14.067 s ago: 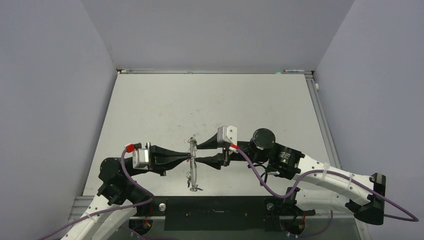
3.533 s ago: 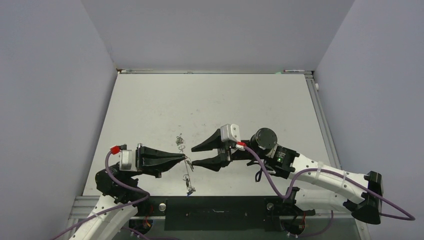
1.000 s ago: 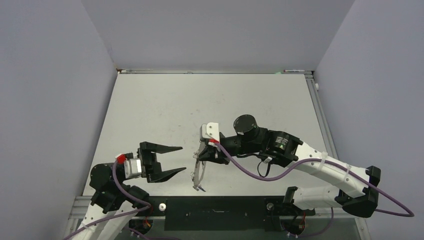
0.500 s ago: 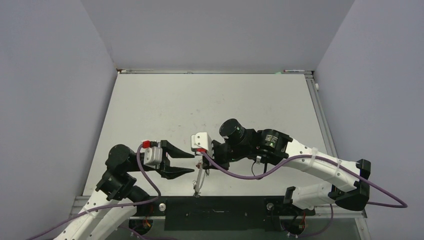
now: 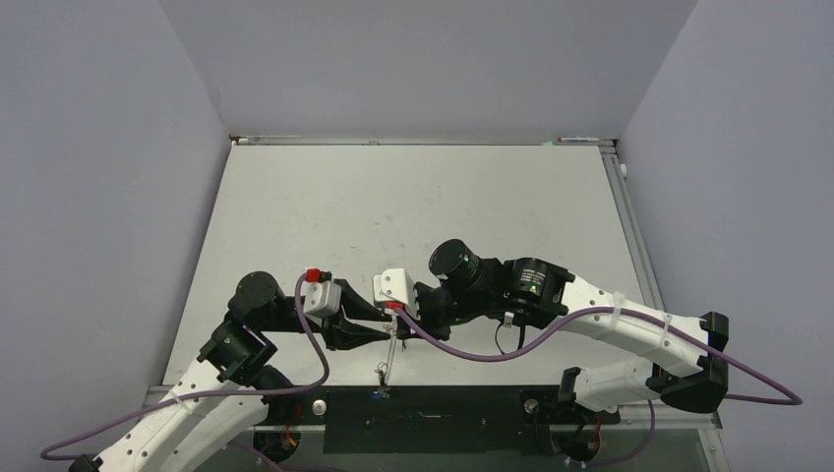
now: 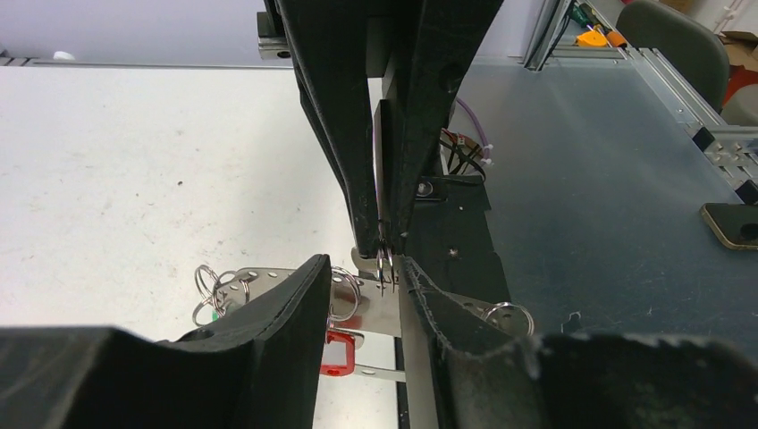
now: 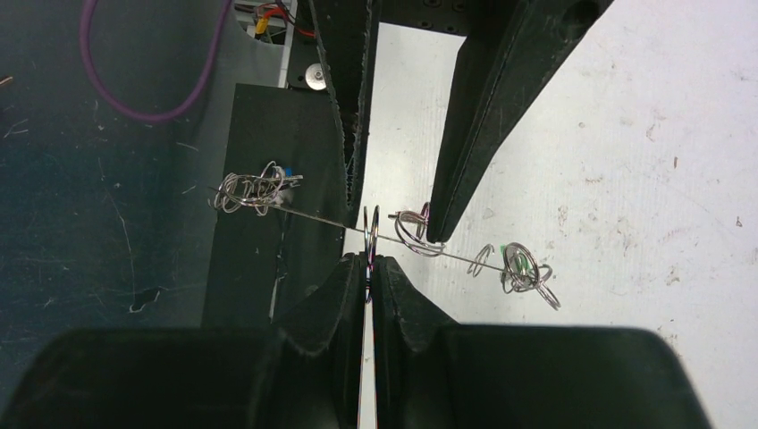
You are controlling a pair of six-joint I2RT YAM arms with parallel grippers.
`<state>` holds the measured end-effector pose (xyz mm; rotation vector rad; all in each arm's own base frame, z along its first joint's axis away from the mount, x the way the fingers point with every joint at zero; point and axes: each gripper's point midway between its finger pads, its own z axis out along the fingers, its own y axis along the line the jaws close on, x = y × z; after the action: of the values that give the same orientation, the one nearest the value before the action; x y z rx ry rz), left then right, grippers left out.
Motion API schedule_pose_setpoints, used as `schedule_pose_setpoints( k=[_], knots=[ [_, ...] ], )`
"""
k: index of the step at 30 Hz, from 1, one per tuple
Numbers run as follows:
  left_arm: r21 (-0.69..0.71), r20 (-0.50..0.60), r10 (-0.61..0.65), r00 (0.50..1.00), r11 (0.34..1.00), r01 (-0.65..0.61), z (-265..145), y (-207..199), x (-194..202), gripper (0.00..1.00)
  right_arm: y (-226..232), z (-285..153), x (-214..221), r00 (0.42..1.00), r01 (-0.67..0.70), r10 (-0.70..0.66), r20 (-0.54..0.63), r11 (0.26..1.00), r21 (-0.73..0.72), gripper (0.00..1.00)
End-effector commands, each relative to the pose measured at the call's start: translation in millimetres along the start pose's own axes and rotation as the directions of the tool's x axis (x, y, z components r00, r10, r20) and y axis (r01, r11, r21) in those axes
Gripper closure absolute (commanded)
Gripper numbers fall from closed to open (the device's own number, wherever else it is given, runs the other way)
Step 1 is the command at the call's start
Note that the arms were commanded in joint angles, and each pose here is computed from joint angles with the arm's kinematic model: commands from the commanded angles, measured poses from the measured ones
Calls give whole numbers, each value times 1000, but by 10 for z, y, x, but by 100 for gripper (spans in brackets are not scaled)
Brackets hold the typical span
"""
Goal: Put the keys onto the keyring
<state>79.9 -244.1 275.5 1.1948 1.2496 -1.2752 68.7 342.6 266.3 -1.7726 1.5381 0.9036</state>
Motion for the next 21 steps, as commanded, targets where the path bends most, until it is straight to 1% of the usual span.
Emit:
schedule_pose_setpoints(
  k=[1,8,12,17,21],
  knots=[
    [17,20,23,1000,1000,-23,7,-48,-169,70,-56,-64,-351,993,64,-67,99,997,31,95],
    [38,2,-11,1000,999,11,44,-55,-118,75,-52,-49,-354,992,70,-73,100,997,29,95],
    [41,2,-13,1000,999,13,49,-61,-112,75,-56,-34,-345,993,70,-72,96,997,28,95],
    [48,-3,-19,1000,999,20,61,-66,-92,83,-62,-23,-357,992,71,-73,99,997,28,95],
    [54,-10,-30,999,998,31,72,-67,-64,86,-57,-15,-369,992,74,-76,103,997,25,95]
  ],
)
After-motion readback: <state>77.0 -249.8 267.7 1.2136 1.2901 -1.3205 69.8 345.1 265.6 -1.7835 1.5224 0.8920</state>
